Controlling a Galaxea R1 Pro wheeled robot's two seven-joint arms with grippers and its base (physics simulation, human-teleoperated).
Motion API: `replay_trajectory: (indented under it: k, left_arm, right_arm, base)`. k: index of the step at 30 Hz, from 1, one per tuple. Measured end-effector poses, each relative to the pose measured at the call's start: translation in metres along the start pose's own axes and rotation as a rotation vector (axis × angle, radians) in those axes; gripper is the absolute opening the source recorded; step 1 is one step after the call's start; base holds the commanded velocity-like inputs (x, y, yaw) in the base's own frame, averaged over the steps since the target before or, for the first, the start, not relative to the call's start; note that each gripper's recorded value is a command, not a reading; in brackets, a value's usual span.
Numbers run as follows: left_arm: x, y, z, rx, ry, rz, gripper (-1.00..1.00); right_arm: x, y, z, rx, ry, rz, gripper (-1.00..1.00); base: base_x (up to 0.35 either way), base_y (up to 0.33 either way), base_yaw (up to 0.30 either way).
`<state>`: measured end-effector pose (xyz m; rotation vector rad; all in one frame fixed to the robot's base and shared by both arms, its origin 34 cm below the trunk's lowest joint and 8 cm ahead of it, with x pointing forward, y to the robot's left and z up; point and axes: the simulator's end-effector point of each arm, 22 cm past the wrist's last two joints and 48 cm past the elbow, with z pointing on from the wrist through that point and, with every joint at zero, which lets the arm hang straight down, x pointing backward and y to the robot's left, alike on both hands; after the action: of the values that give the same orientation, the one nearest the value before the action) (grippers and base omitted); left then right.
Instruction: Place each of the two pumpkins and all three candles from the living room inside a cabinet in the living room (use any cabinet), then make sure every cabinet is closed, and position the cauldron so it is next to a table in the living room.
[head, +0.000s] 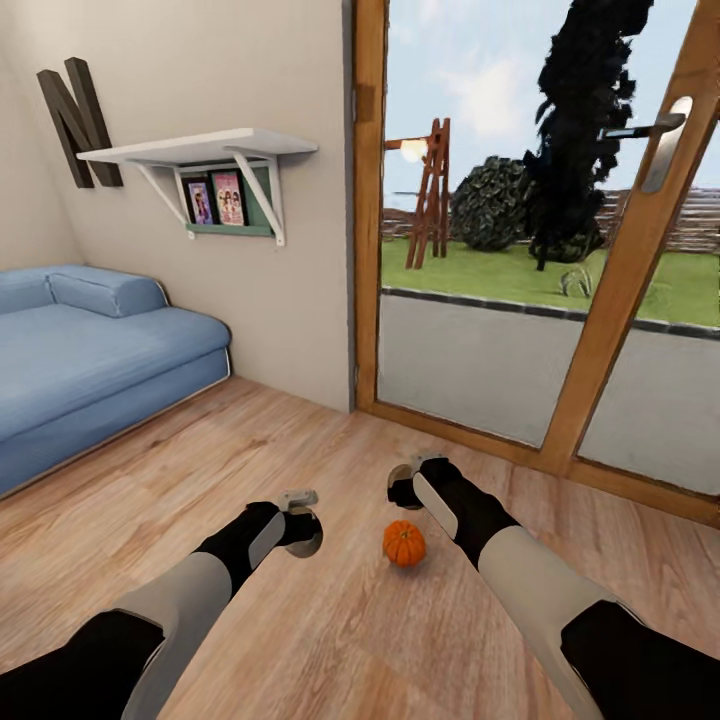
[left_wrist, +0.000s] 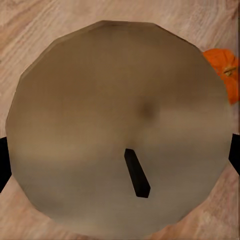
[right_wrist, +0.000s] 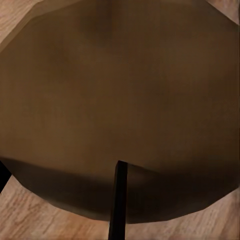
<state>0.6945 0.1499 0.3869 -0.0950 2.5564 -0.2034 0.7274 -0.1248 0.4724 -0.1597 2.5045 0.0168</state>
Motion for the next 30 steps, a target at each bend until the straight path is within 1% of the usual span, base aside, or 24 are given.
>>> replay_trajectory:
  k: [5,8,14,19,30]
  left_arm:
    - [-0.009,-0.001,-0.01,-0.003,-0.02,0.004,-1.0]
    - [-0.014,-0.002,-0.015,-0.003,-0.033,0.005,-1.0]
    - [-0.014,-0.002,-0.015,-0.004,-0.035,0.004,-1.0]
    - [-0.013,-0.003,-0.015,-0.001,-0.032,0.004,-1.0]
    - [-0.012,-0.004,-0.014,0.0,-0.03,0.005,-1.0]
  right_arm:
    - [-0.009,0.0,-0.011,0.002,-0.021,-0.001,-1.0]
    - [-0.014,-0.001,-0.017,0.005,-0.033,-0.003,-1.0]
    - [-0.013,-0.001,-0.017,0.005,-0.032,-0.002,-1.0]
    - [-0.013,-0.001,-0.017,0.005,-0.031,-0.001,-1.0]
    - [-0.008,-0.003,-0.014,0.007,-0.019,0.002,-1.0]
  base:
    - [0.0,0.0,-0.044]
    - [0.0,0.0,-0.221]
    - [-0.018,0.001,-0.286]
    - [-0.215,0.128,-0.297]
    - [-0.244,0.227,-0.298]
